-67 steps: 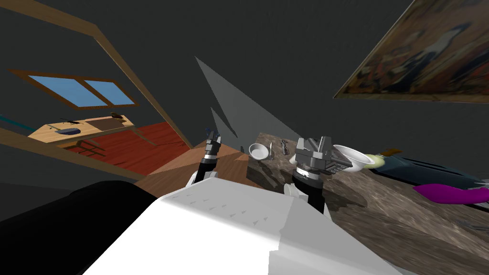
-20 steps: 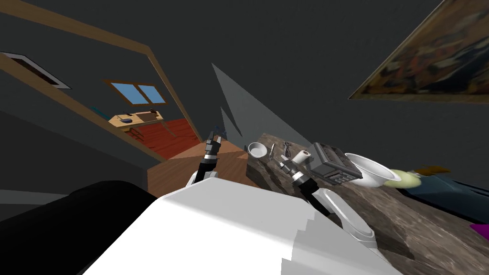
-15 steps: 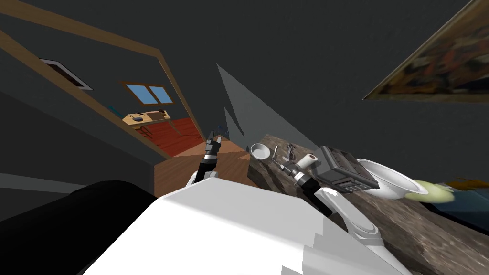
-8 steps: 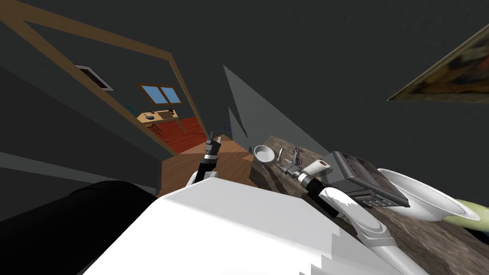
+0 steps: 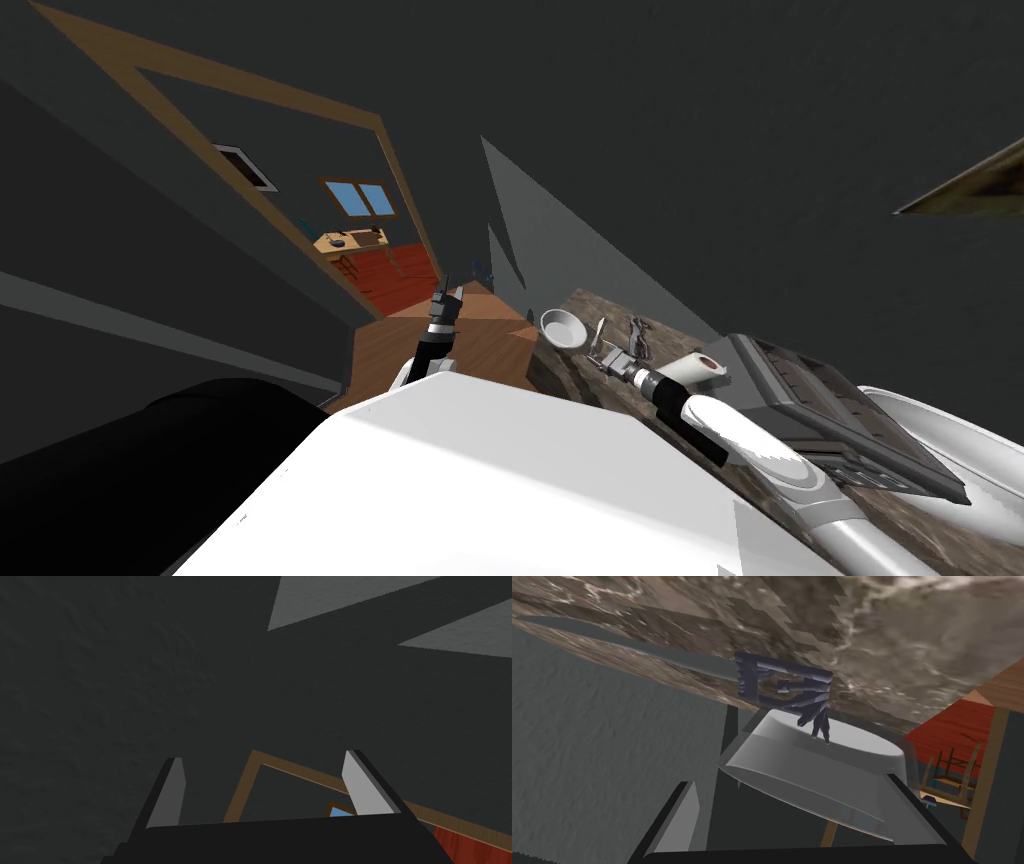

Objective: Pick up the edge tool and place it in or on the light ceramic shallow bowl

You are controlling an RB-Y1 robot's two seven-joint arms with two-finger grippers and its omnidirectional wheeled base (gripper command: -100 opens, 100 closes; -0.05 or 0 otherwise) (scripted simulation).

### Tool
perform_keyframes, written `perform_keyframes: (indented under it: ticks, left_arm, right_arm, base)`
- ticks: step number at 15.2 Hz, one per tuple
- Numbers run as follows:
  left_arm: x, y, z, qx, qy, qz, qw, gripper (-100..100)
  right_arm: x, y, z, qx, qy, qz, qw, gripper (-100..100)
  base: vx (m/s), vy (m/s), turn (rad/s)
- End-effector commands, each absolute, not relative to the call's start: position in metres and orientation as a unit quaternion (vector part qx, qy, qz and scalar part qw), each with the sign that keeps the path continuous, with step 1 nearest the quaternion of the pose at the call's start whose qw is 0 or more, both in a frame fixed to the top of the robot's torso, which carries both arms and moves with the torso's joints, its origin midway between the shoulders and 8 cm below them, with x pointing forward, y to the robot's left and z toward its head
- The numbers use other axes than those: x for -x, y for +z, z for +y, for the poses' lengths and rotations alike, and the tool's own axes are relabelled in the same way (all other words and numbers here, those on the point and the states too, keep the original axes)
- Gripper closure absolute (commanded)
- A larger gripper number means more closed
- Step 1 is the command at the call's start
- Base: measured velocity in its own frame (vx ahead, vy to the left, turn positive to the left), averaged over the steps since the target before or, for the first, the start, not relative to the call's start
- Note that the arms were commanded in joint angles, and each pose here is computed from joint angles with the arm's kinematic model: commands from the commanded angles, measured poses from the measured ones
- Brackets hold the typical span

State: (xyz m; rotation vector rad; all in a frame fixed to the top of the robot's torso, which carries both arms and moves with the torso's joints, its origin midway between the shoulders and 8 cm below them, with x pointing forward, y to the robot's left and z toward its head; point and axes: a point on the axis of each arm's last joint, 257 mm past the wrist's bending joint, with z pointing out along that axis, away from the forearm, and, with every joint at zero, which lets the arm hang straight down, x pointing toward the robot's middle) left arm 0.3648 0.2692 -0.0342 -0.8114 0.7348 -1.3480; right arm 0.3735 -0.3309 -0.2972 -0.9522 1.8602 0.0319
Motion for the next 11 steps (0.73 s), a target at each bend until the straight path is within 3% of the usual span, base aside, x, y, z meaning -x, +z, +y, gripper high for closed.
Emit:
perform_keyframes:
  ticks: [1, 6, 7, 11]
  left_arm:
    - [-0.365, -0.034, 0.269, 0.357, -0.592, 0.323, 0.646, 0]
    - [-0.365, -0.034, 0.269, 0.357, -0.592, 0.323, 0.646, 0]
    - [-0.365, -0.034, 0.269, 0.357, -0.592, 0.323, 0.646, 0]
    - [-0.365, -0.034, 0.269, 0.357, -0.592, 0.323, 0.646, 0]
  right_arm:
    - [-0.362, -0.315, -0.345, 0.413, -0.001, 0.776, 0.477, -100]
    - [-0.356, -0.329, -0.350, 0.414, -0.001, 0.783, 0.465, -100]
    - [-0.356, -0.330, -0.350, 0.414, -0.002, 0.783, 0.465, 100]
    - [-0.355, -0.330, -0.350, 0.416, -0.002, 0.782, 0.464, 100]
  base:
    - [0.030, 0.020, 0.079]
    - [0.023, 0.009, 0.055]
    - [0.010, 0.001, 0.001]
    - [0.000, 0.000, 0.000]
